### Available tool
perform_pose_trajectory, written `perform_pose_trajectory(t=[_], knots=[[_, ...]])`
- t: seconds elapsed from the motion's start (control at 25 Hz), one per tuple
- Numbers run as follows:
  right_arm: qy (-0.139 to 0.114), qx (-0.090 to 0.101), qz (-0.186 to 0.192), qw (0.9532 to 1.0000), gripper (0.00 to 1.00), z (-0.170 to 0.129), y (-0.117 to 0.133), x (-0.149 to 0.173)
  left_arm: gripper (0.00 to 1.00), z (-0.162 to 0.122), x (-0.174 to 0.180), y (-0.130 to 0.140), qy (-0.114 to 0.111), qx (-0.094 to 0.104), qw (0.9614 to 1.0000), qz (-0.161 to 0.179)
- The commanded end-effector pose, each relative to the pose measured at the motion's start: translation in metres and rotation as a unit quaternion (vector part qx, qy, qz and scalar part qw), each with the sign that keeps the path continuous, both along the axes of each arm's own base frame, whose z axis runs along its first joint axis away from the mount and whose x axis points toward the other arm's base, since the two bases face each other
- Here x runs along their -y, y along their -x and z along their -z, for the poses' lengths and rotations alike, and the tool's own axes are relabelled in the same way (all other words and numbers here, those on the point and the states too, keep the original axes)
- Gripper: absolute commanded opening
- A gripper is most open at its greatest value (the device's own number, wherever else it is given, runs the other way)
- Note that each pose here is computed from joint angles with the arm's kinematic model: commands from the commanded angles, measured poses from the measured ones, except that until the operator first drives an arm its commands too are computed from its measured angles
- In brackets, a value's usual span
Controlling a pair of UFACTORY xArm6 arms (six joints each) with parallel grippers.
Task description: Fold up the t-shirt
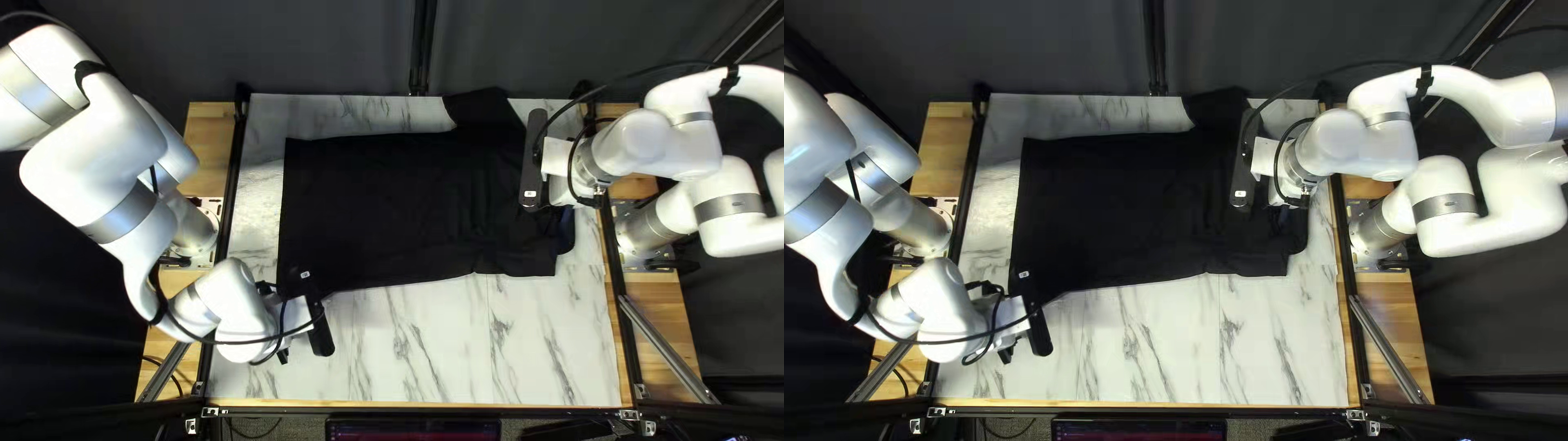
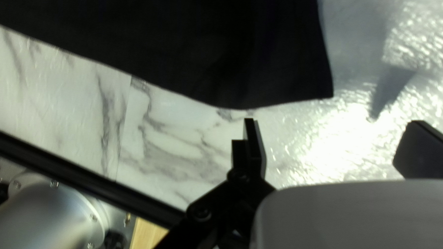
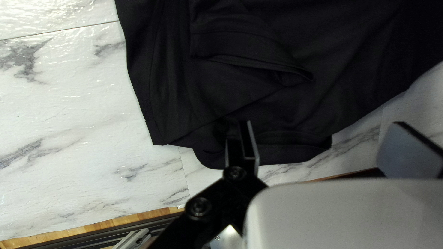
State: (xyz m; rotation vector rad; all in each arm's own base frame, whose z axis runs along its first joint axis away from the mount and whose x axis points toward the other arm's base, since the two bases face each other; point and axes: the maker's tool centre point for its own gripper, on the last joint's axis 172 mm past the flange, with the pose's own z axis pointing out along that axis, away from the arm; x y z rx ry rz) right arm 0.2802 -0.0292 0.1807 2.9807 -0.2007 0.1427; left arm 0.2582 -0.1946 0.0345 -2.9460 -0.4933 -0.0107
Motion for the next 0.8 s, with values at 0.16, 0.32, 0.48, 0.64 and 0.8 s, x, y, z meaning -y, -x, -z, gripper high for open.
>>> perform_pose_trajectory(t=[0.16, 0.32, 0.48, 0.64, 0.8], knots=[[0.0, 0.0, 0.0, 1.0, 1.0, 0.0, 0.0, 0.0, 0.92, 0.005, -0.006, -0.001, -0.005, -0.016, 0.9998, -0.01], [0.0, 0.0, 0.0, 1.0, 1.0, 0.0, 0.0, 0.0, 0.83, 0.009, -0.01, -0.001, -0.011, -0.029, 0.9994, -0.017], [0.0, 0.0, 0.0, 1.0, 1.0, 0.0, 0.0, 0.0, 0.63, 0.016, -0.02, 0.003, -0.014, -0.041, 0.9986, -0.029], [0.0, 0.0, 0.0, 1.0, 1.0, 0.0, 0.0, 0.0, 0.06, 0.021, -0.026, 0.006, -0.013, -0.047, 0.9981, -0.038], [0.0, 0.0, 0.0, 1.0, 1.0, 0.0, 0.0, 0.0, 0.0, 0.011, -0.024, 0.008, -0.015, -0.049, 0.9978, -0.043]])
